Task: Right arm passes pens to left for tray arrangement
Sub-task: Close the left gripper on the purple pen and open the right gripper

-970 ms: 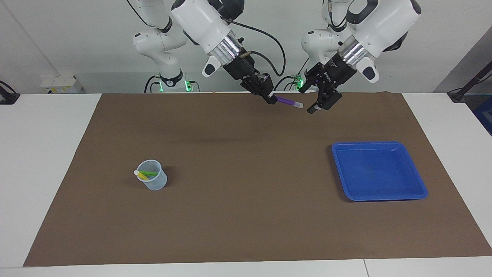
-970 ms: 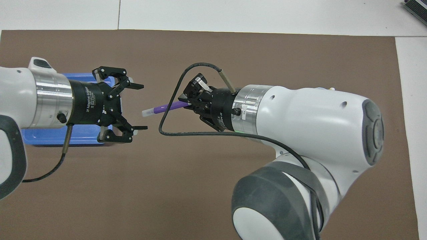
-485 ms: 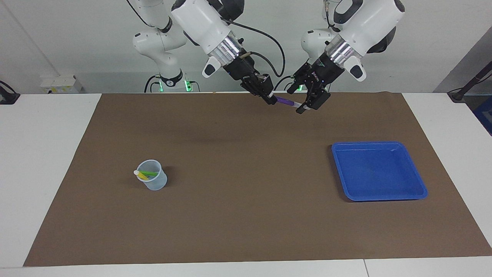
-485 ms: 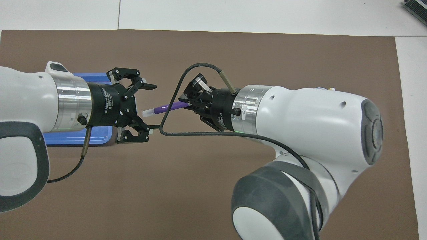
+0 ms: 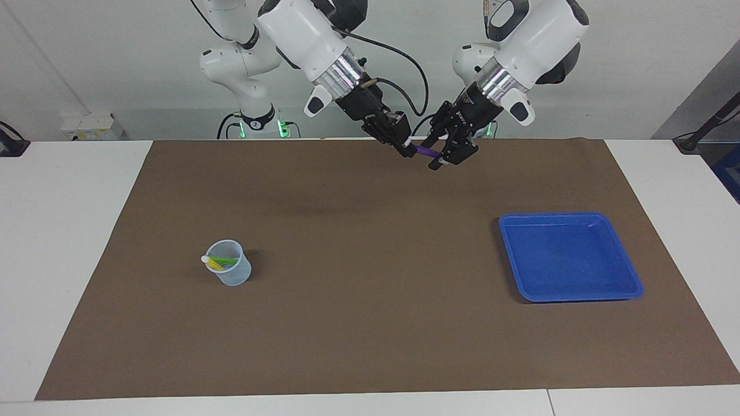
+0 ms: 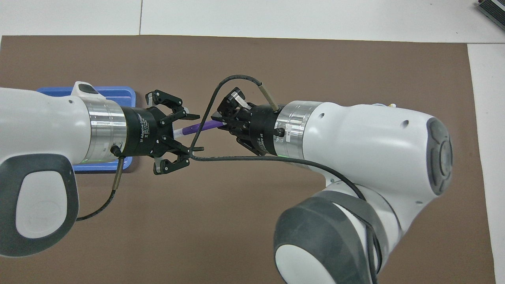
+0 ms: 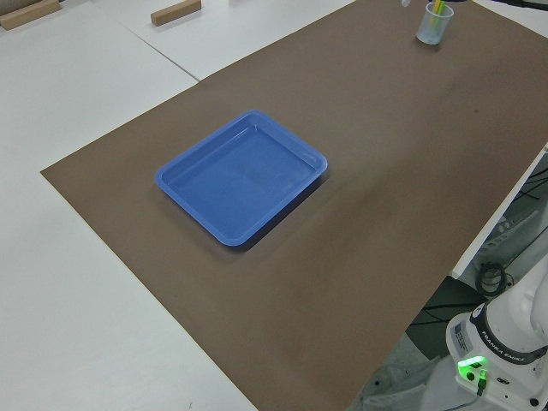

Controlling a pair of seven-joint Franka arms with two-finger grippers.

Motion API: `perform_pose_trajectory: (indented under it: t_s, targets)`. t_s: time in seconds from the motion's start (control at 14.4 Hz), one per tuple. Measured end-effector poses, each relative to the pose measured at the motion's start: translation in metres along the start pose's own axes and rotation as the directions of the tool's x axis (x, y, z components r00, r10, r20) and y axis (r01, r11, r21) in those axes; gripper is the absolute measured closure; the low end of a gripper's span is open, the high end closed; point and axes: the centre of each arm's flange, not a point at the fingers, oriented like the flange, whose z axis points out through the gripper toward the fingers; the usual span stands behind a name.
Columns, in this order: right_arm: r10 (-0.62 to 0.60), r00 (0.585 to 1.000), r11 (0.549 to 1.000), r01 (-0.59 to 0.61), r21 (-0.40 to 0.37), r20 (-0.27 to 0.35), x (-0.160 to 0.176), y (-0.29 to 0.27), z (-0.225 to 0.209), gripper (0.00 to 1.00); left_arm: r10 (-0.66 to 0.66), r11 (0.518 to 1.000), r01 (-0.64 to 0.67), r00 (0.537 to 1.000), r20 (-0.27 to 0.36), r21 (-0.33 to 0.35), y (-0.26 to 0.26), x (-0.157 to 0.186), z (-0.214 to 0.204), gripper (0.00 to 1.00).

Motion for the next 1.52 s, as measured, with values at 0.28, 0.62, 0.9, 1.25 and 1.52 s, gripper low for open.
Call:
perform_pose_trajectory:
  t_s: [0.28, 0.62, 0.9, 1.25, 1.52]
  targets:
    - [0.000, 1.000, 1.000, 0.000, 0.000, 0.000, 0.000, 0.000, 0.000, 0.82, -0.006, 1.000, 0.006, 1.000, 0.000, -0.003, 0.003, 0.006, -0.006, 0.50]
    - [0.001, 1.000, 1.000, -0.001, 0.000, 0.000, 0.000, 0.000, 0.000, 0.82, 0.004, 1.000, -0.004, 1.000, 0.002, -0.010, 0.005, 0.005, -0.010, 0.77]
    - [0.000, 1.000, 1.000, 0.000, 0.001, -0.001, 0.000, 0.000, 0.000, 0.82, 0.013, 1.000, -0.013, 1.000, 0.004, -0.014, 0.006, 0.005, -0.011, 0.82]
    - [-0.001, 1.000, 1.000, 0.001, 0.001, 0.001, -0.001, 0.000, 0.000, 0.82, 0.046, 0.999, -0.046, 0.999, 0.007, -0.015, 0.006, 0.006, -0.011, 0.82]
    - [0.001, 1.000, 1.000, -0.001, 0.001, 0.002, -0.001, 0.000, 0.000, 0.82, 0.051, 0.999, -0.051, 0.999, 0.007, -0.015, 0.007, 0.006, -0.011, 0.82]
